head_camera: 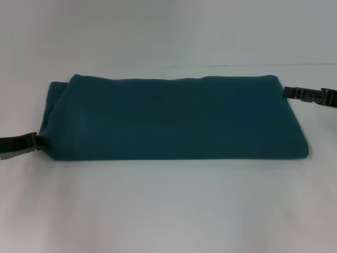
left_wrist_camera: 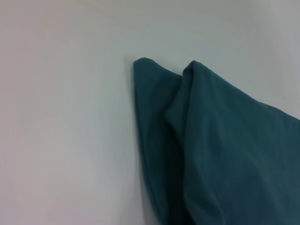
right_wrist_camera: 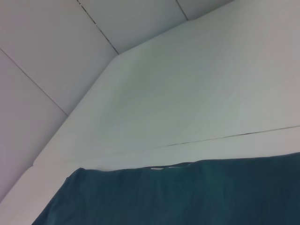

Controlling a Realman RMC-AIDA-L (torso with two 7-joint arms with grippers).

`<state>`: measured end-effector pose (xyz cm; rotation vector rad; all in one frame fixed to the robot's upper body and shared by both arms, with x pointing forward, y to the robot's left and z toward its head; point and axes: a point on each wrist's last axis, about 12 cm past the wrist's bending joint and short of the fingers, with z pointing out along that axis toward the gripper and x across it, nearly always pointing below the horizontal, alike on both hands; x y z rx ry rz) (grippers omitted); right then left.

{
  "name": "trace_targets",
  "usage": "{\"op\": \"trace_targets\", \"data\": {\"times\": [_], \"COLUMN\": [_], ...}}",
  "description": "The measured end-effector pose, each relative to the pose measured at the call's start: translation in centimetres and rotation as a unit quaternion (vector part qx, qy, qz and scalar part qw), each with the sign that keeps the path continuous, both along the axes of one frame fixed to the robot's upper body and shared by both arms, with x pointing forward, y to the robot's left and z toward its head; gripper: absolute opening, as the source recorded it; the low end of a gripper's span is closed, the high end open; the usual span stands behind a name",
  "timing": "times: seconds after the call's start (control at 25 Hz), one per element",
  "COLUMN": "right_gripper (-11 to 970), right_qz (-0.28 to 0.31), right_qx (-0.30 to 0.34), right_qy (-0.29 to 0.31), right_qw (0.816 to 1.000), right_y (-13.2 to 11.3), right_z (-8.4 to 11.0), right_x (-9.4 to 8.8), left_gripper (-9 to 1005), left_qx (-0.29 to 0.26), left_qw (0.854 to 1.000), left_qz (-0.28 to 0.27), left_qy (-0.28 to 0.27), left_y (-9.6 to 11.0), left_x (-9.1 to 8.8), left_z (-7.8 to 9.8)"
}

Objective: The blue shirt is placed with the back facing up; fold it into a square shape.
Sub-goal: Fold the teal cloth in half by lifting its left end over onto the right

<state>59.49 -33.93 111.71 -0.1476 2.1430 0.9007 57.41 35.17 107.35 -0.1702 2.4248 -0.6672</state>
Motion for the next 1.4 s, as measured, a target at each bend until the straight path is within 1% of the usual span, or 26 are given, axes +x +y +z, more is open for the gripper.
{"op": "trace_targets", "data": {"times": [0.08, 0.16, 0.36, 0.64, 0.88, 1.04, 1.4], "right_gripper": [907, 907, 906, 905, 904, 904, 905], "right_qz": [0.000, -0.001, -0.003, -0.001, 0.001, 0.004, 0.005], "right_qx": [0.000, 0.000, 0.002, 0.009, 0.010, 0.012, 0.015], "right_qy": [0.000, 0.000, 0.001, 0.001, -0.002, -0.002, 0.001], "right_qw": [1.000, 1.000, 1.000, 1.000, 1.000, 1.000, 1.000], "right_y": [0.0, 0.0, 0.3, 1.3, 2.6, 3.0, 3.7], "right_z": [0.0, 0.0, -0.2, -0.6, -0.8, -0.7, -0.9], "right_x": [0.0, 0.0, 0.0, 0.2, 0.6, 0.8, 1.3], "left_gripper": [328, 122, 16, 32, 45, 54, 75], "left_qx": [0.000, 0.001, 0.007, 0.021, 0.030, 0.040, 0.063], "left_qw": [1.000, 1.000, 1.000, 0.999, 0.998, 0.997, 0.993], "left_qz": [0.003, 0.004, 0.011, 0.025, 0.052, 0.069, 0.098], "left_qy": [0.001, 0.002, 0.000, -0.004, -0.008, -0.005, 0.001], "left_y": [0.1, 0.2, 0.8, 2.2, 4.2, 5.5, 7.7], "left_x": [-0.1, -0.1, -0.4, -1.2, -1.9, -2.5, -3.5], "left_z": [0.0, -0.1, 0.0, 0.2, 0.4, 0.6, 0.8]}}
